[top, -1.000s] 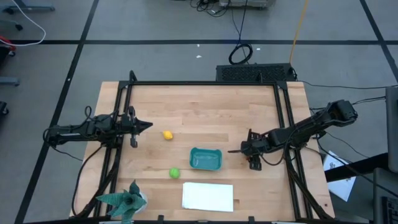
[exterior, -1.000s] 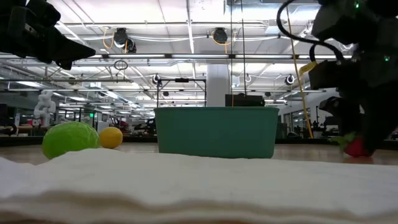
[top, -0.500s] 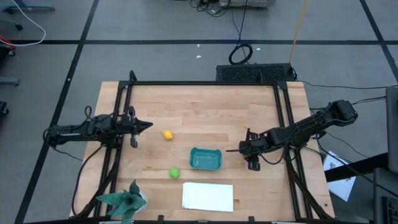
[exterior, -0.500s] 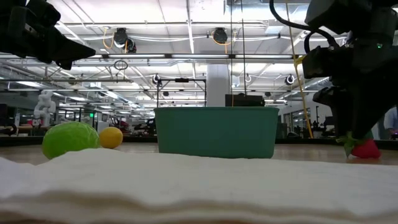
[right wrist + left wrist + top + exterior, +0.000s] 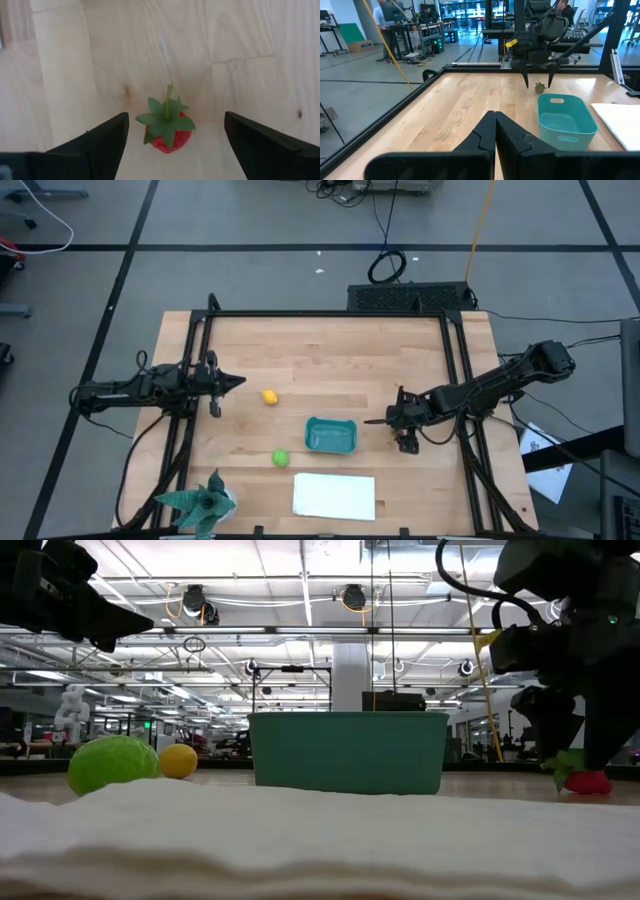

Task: Pick and placing Produce into tupperware
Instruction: Put the strawberry into the green bin

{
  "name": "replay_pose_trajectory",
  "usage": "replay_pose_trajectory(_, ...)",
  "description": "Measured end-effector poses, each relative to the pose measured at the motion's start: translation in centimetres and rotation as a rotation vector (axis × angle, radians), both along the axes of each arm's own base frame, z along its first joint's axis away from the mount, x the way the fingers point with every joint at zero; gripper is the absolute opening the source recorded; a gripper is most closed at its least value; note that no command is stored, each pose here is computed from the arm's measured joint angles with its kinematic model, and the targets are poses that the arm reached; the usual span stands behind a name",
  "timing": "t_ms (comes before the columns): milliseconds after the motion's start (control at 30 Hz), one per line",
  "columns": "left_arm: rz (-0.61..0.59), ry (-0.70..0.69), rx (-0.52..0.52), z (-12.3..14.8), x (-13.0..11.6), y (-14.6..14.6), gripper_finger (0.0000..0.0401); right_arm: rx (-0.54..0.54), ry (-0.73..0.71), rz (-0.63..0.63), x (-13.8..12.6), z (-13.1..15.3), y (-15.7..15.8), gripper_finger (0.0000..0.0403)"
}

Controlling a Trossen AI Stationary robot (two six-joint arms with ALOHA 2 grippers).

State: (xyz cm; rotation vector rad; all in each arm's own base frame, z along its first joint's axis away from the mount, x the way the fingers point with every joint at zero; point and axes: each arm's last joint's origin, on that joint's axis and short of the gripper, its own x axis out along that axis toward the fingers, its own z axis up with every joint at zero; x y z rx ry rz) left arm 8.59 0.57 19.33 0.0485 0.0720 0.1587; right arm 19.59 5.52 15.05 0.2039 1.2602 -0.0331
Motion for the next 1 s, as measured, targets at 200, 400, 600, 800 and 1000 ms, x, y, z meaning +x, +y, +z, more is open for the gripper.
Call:
replay_pose_trajectory(200, 0.0, 0.0, 0.0, 0.0, 0.0, 0.0, 0.0005, -0.007, 0.012, -0.001, -0.6, -0.9, -0.2, 0.0319)
replay_pose_trajectory(400, 0.0, 0.001, 0.0, 0.0, 0.0, 0.0, 0.0005, -0.013, 0.012, -0.003, -1.1, -1.7, -0.3, 0.0318)
replay_pose_trajectory(600, 0.0, 0.0, 0.0, 0.0, 0.0, 0.0, 0.0005, -0.028, -0.017, -0.011, -1.2, -2.1, -0.4, 0.0318)
replay_pose_trajectory(800, 0.0, 0.001, 0.0, 0.0, 0.0, 0.0, 0.0005, -0.029, -0.019, -0.006, -1.3, -2.3, -0.5, 0.0318)
replay_pose_trajectory(1000, 0.0, 0.001, 0.0, 0.0, 0.0, 0.0, 0.0005, -0.03, -0.021, -0.004, -1.3, -2.4, -0.5, 0.03)
